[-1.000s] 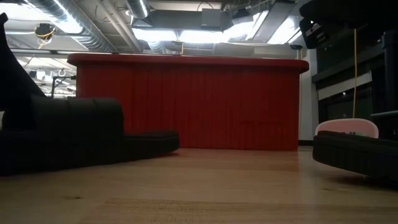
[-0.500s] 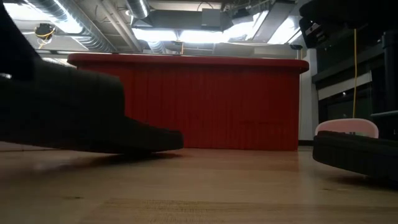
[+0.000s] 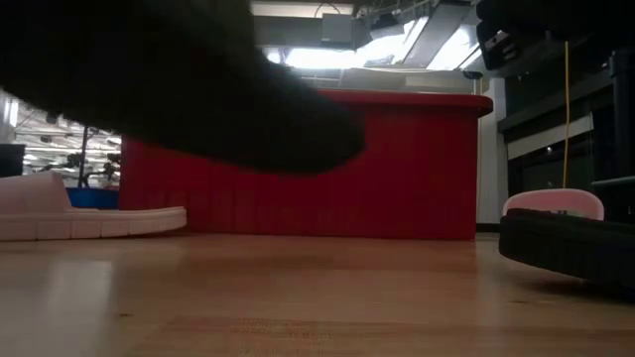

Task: Pick and place slides into bin
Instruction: Put the left black slide into the red bin

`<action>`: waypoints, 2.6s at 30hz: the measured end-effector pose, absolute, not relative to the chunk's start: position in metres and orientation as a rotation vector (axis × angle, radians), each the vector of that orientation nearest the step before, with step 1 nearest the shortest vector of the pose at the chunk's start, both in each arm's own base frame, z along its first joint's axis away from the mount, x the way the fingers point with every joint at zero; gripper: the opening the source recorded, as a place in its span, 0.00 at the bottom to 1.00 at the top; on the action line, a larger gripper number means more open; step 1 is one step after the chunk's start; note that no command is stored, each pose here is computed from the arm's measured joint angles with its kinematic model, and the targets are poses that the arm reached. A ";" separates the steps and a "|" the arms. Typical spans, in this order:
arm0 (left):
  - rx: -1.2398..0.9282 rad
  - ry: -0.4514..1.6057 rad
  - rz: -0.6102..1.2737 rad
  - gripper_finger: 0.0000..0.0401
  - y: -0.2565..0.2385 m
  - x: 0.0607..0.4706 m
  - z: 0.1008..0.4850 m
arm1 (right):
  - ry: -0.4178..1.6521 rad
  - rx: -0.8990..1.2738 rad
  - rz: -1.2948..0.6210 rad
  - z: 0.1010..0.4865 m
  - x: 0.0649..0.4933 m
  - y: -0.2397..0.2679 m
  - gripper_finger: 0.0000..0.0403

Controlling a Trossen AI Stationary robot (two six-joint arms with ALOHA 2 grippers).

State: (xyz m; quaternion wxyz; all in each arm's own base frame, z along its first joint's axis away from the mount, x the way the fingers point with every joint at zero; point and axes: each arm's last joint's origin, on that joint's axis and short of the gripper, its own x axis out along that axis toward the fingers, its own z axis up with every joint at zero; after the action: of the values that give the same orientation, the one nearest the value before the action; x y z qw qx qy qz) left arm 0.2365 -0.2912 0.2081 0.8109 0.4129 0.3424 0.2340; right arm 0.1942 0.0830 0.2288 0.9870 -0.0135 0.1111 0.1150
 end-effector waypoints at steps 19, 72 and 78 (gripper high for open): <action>0.957 0.543 0.650 0.01 -0.219 0.257 0.304 | 0.108 -0.158 0.167 0.239 0.196 0.081 0.01; 0.928 1.034 1.433 0.01 0.057 0.256 0.319 | -0.156 -0.513 -0.502 0.280 0.205 -0.030 0.01; 0.922 1.112 1.388 0.01 0.060 0.261 0.318 | 0.042 -0.542 -0.485 0.304 0.217 -0.039 0.01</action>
State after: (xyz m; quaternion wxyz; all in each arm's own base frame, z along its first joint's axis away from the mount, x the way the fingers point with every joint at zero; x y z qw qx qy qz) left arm 0.2613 0.0598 0.3183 0.5390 0.3878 0.4676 0.5835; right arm 0.2170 -0.0394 0.3038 0.9344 -0.2650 0.0207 -0.2372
